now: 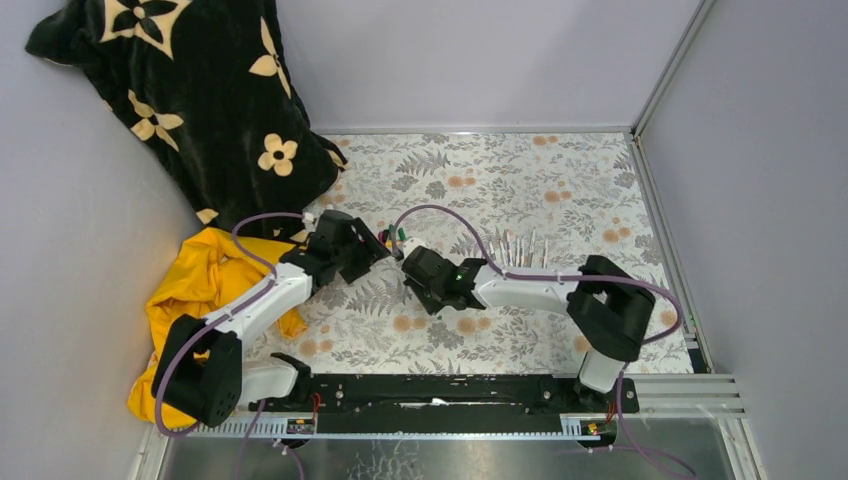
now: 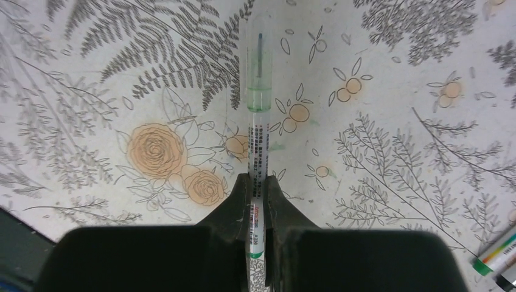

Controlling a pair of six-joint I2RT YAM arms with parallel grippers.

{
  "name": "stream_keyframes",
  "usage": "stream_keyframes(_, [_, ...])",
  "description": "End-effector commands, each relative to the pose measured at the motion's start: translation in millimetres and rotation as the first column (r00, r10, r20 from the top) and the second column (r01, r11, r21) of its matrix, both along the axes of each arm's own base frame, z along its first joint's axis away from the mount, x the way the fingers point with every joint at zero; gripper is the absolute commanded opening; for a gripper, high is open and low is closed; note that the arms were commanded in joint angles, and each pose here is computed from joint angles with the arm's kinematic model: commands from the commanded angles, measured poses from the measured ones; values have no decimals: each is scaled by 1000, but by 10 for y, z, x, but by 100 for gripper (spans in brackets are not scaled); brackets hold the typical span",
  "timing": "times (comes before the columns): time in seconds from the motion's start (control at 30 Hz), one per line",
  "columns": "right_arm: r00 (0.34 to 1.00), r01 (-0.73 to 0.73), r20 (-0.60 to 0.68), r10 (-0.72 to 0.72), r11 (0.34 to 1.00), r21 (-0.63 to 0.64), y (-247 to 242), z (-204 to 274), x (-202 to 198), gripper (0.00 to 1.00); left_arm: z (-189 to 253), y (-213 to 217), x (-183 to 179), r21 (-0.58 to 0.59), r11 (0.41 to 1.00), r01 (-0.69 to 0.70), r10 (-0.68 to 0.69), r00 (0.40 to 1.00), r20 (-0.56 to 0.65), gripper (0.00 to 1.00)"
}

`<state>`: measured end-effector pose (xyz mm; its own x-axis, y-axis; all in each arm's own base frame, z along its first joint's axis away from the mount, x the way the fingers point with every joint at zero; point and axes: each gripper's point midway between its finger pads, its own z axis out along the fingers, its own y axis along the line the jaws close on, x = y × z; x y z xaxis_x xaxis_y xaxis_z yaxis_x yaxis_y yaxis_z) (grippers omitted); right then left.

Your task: Open the pen caps

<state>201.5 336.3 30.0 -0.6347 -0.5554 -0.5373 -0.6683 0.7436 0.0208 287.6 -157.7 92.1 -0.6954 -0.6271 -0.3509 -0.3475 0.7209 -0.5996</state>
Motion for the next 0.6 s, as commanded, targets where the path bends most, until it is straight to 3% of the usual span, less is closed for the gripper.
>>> stream_keyframes(0.0, [997,29,74,-36,995,100,61,420,83,0,140,-285,133,-25,997,67,-65,995,72,74])
stream_keyframes(0.3, [993,49,96,-64,986,158,22,598,157,0,157,-634,185,-44,993,110,-107,992,73,73])
stream_keyframes(0.57, [988,88,101,-113,971,223,-74,732,255,0,134,-880,198,-57,989,139,-135,989,67,64])
